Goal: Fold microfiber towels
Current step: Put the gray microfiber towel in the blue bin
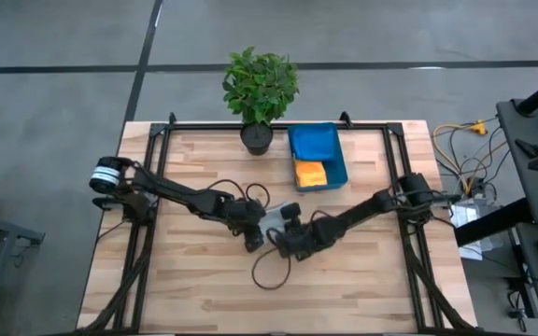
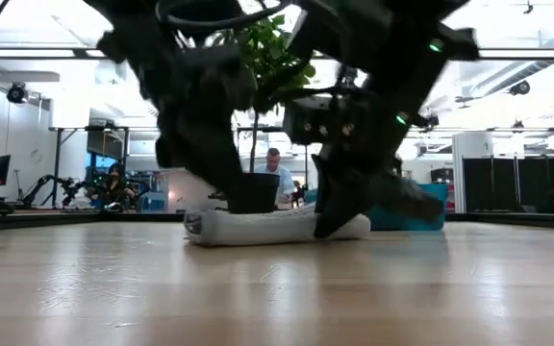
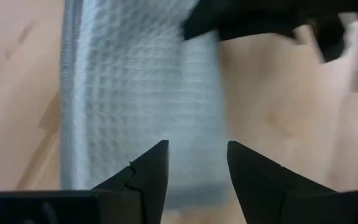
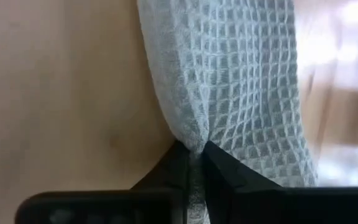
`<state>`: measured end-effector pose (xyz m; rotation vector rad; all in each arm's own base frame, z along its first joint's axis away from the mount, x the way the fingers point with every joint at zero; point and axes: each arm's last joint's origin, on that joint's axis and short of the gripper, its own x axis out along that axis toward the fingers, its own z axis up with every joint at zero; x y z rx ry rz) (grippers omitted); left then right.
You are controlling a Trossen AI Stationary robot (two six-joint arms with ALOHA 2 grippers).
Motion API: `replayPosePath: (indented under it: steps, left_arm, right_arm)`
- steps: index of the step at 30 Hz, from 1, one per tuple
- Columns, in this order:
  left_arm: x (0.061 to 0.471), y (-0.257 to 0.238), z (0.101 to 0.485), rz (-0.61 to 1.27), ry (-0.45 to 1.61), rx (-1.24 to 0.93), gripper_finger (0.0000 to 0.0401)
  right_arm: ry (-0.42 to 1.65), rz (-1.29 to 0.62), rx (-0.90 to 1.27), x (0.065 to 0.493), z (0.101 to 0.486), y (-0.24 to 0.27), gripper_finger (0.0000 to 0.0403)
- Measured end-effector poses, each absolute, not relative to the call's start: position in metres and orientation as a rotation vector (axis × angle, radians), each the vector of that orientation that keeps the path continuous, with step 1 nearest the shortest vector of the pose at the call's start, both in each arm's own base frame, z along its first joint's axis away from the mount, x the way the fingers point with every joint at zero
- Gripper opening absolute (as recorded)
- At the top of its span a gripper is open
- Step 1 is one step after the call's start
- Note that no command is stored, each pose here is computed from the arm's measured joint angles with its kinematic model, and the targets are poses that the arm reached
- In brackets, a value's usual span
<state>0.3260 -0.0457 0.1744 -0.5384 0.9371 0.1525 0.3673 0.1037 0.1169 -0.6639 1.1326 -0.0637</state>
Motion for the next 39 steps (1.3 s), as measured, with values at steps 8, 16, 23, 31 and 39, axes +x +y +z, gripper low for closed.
replayPosePath:
  steps: [8, 16, 23, 31, 39]
  left_arm:
    - [0.301, -0.042, 0.244, 0.074, 0.720, -0.573, 0.0150]
    - [0.253, -0.037, 0.314, 0.002, 0.456, -0.607, 0.0150]
    - [0.230, -0.037, 0.333, -0.020, 0.369, -0.637, 0.0150]
    - [0.240, -0.044, 0.317, -0.003, 0.433, -0.621, 0.0150]
    - [0.263, -0.049, 0.288, 0.025, 0.550, -0.598, 0.0150]
  right_arm:
    - [1.087, 0.101, -0.133, 0.362, 0.192, 0.076, 0.0012]
    - [0.910, 0.127, 0.379, 0.312, 0.259, 0.032, 0.0012]
    - [0.698, -0.019, 0.721, 0.255, 0.284, -0.004, 0.0012]
    - [0.556, -0.113, 0.866, 0.228, 0.286, -0.026, 0.0012]
    - [0.592, -0.205, 0.873, 0.236, 0.269, -0.045, 0.0012]
